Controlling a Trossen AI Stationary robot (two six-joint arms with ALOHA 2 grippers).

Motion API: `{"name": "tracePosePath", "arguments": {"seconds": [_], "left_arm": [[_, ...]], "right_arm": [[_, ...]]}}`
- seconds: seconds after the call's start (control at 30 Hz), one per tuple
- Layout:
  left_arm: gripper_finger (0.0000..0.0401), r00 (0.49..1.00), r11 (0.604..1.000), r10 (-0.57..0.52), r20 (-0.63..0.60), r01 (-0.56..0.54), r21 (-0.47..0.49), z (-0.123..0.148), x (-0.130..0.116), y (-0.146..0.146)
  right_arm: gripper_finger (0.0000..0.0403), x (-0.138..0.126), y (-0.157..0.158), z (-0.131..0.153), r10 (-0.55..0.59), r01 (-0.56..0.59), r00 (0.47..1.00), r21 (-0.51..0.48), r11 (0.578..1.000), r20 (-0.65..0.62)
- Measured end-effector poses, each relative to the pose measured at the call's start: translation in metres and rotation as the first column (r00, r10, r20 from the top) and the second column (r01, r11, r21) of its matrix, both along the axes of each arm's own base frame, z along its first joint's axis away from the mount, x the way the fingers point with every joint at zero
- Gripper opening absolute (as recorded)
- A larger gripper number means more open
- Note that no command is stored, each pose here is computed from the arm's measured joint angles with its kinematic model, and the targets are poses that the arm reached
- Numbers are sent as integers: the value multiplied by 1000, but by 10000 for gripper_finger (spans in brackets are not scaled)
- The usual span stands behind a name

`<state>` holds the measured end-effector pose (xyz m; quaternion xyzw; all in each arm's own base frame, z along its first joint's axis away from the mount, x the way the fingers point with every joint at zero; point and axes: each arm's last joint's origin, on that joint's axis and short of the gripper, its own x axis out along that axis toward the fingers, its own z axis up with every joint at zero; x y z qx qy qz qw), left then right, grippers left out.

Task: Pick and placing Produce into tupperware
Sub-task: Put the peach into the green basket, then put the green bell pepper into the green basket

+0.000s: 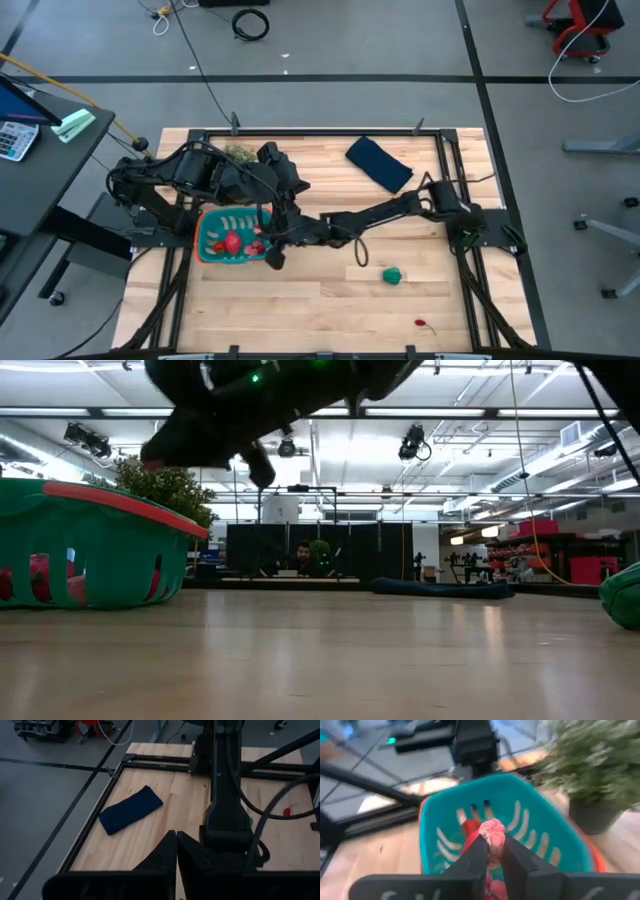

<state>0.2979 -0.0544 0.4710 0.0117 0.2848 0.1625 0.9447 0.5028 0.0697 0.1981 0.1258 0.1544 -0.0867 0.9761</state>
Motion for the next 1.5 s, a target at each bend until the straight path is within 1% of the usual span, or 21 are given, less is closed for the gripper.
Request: {"name": "tracePosePath", "arguments": {"seconds": [0.1, 0.17, 0.3, 0.37, 0.4, 0.6, 0.63, 0.7, 0.8, 0.87, 0.97, 1.13, 1.3, 1.37, 1.5], "left_arm": [[13, 1000, 1000, 0, -10, 0, 3, -1, -1, 0], [12, 1000, 1000, -1, -20, 1, 6, -1, -1, 0], [19, 1000, 1000, 1, -25, -1, 5, -2, -1, 0], [23, 999, 1000, 1, -32, -1, 7, -2, -2, 1], [24, 999, 1000, 1, -34, 0, 7, -3, -2, 0], [24, 999, 1000, 3, -35, -3, 5, -3, -2, 1], [22, 999, 1000, 4, -35, -3, 4, -3, -2, 0], [19, 999, 1000, 17, -29, -18, -16, -3, -2, 1], [15, 999, 998, 37, -26, -38, -44, -4, -3, 0], [14, 999, 998, 38, -38, -40, -51, -5, -4, -2], [16, 998, 998, 26, -51, -29, -59, -6, -7, -8], [20, 998, 997, 3, -56, -8, -82, -7, -11, -22], [11, 999, 993, -25, -40, 20, -119, -7, -16, -37], [8, 999, 991, -35, -38, 30, -131, -7, -17, -42], [10, 999, 988, -49, -16, 46, -149, -5, -19, -49]], "right_arm": [[53, 15, -2, -9, 88, -87, 996, 17, 996, -23], [61, 22, -3, -16, 126, -124, 990, 33, 992, -57], [88, 32, -6, -29, 122, -118, 982, 34, 992, -142], [107, 34, -9, -30, 118, -114, 978, 35, 993, -172], [117, 34, -9, -29, 116, -112, 976, 34, 993, -186], [174, 33, -9, -9, 107, -105, 985, 25, 994, -139], [181, 31, -9, -5, 109, -107, 983, 19, 994, -148], [191, 30, -9, 2, 112, -111, 986, 13, 994, -125], [199, 24, -10, 13, 113, -113, 981, 12, 994, -156], [200, 16, -10, 24, 113, -113, 973, 12, 994, -200], [198, -1, -11, 49, 117, -119, 956, 10, 993, -267], [192, -36, -8, 80, 112, -133, 897, -19, 991, -427], [190, -69, -2, 115, 34, -96, 877, -104, 990, -479], [190, -79, 0, 122, -5, -76, 867, -142, 987, -498], [190, -92, 5, 136, -46, -41, 873, -168, 985, -485]]}}
